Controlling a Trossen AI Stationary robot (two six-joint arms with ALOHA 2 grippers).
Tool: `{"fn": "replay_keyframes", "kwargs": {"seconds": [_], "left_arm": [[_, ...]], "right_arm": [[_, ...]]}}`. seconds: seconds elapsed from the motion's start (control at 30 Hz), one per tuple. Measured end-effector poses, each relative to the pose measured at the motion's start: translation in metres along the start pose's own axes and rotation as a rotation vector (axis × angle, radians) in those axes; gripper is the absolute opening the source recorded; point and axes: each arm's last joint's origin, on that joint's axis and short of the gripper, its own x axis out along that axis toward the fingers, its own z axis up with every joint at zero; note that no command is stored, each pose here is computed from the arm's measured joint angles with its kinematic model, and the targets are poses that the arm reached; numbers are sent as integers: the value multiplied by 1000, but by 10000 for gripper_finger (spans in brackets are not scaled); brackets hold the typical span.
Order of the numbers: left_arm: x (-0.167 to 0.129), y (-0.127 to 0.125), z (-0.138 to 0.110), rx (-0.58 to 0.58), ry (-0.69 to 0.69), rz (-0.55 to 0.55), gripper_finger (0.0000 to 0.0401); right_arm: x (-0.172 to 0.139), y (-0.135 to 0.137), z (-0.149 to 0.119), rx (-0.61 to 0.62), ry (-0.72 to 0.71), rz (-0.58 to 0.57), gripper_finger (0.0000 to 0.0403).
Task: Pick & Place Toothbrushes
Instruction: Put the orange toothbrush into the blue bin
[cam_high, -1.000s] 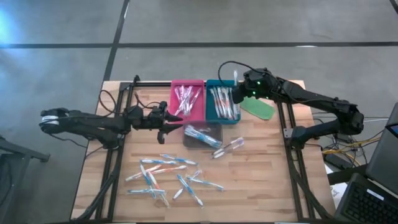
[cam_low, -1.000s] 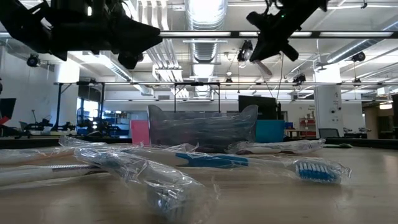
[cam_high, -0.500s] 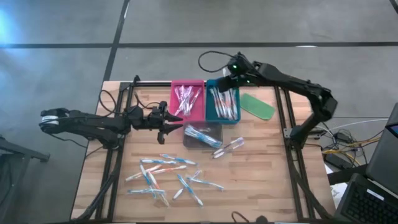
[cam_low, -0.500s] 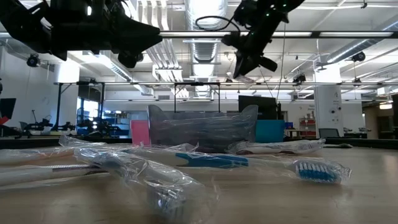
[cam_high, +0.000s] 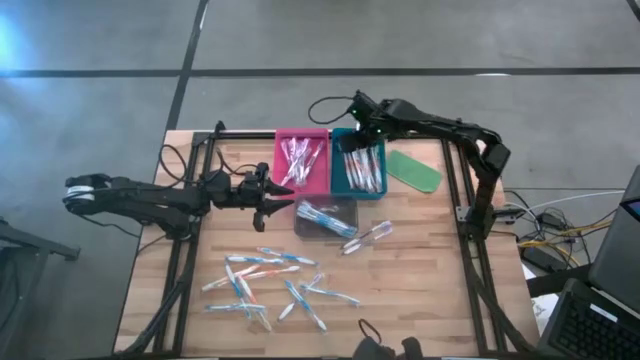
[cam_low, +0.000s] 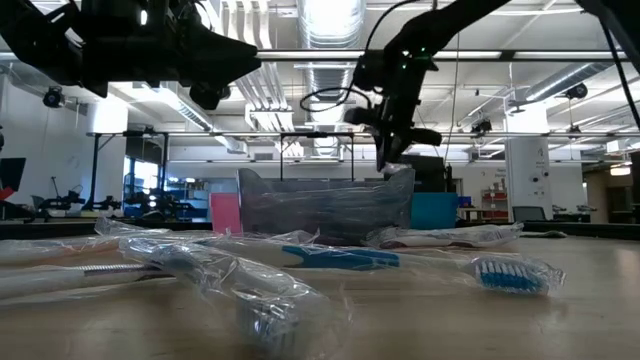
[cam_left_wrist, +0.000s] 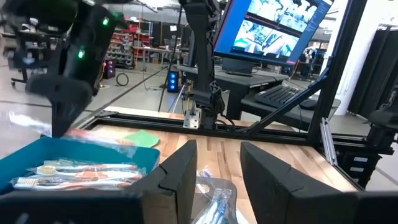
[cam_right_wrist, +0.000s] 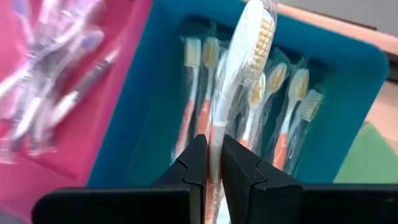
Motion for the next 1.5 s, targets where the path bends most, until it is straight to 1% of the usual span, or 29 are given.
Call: {"fn": "replay_keyframes", "kwargs": {"seconds": [0.33,0.63,0.83,1.3,1.5], "left_arm": [[0,0,0,-13,1,0,128],[0,0,0,-16,2,-1,128],[0,0,0,-17,3,0,128],[0,0,0,-17,5,-1,128],[0,0,0,-17,5,-1,128]], "right_arm": [[34,-9,-8,-8,155,-123,23],[59,-15,-9,-5,193,-182,23],[67,-18,-10,-6,212,-208,24],[78,-19,-13,-27,240,-227,92],[66,-18,-11,-30,215,-208,128]]}}
